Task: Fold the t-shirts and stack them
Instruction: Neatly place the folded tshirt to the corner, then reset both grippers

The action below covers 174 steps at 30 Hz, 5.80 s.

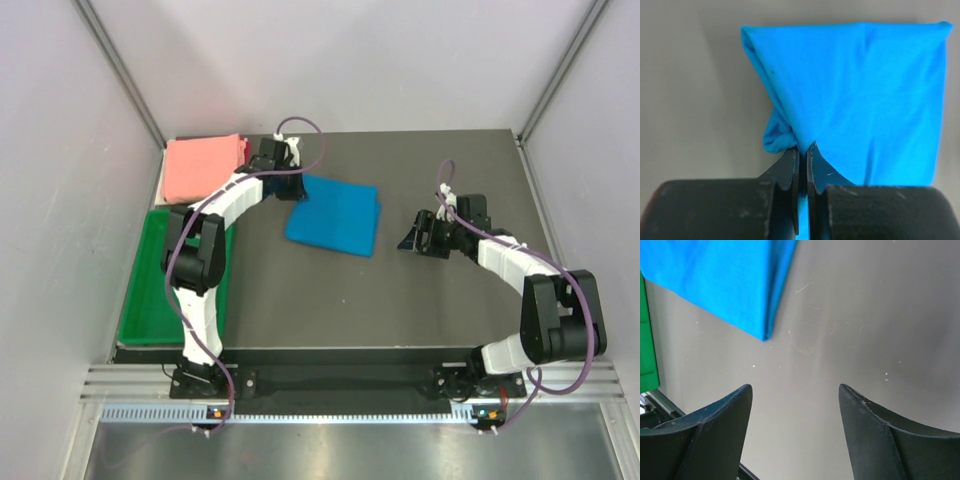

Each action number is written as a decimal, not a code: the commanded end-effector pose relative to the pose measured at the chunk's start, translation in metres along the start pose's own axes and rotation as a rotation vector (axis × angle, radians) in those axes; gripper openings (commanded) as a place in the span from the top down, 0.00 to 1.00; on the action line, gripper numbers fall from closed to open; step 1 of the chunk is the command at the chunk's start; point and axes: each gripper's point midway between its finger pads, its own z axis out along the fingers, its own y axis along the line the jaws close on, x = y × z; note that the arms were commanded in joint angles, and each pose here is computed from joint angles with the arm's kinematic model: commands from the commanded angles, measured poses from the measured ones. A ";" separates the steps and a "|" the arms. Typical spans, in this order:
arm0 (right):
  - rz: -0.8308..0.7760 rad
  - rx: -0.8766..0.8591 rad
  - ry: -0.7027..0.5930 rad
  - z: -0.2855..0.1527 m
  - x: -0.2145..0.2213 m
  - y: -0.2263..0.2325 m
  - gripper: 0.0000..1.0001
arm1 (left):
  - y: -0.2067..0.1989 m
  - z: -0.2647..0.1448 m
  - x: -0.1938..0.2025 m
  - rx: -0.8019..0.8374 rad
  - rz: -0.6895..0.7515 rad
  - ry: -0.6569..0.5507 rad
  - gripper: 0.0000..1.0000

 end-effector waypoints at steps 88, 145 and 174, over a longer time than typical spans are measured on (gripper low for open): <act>-0.013 -0.094 -0.079 0.012 -0.043 0.015 0.30 | 0.339 -0.187 -0.187 -0.985 -0.027 -0.452 0.44; -0.065 -0.090 -0.180 -0.048 -0.061 0.055 0.00 | 0.171 -0.207 -0.139 -0.537 -0.193 -0.397 0.55; -0.100 -0.002 -0.508 -0.174 -0.038 0.087 0.00 | -0.130 -0.246 0.066 0.453 0.067 -0.427 0.01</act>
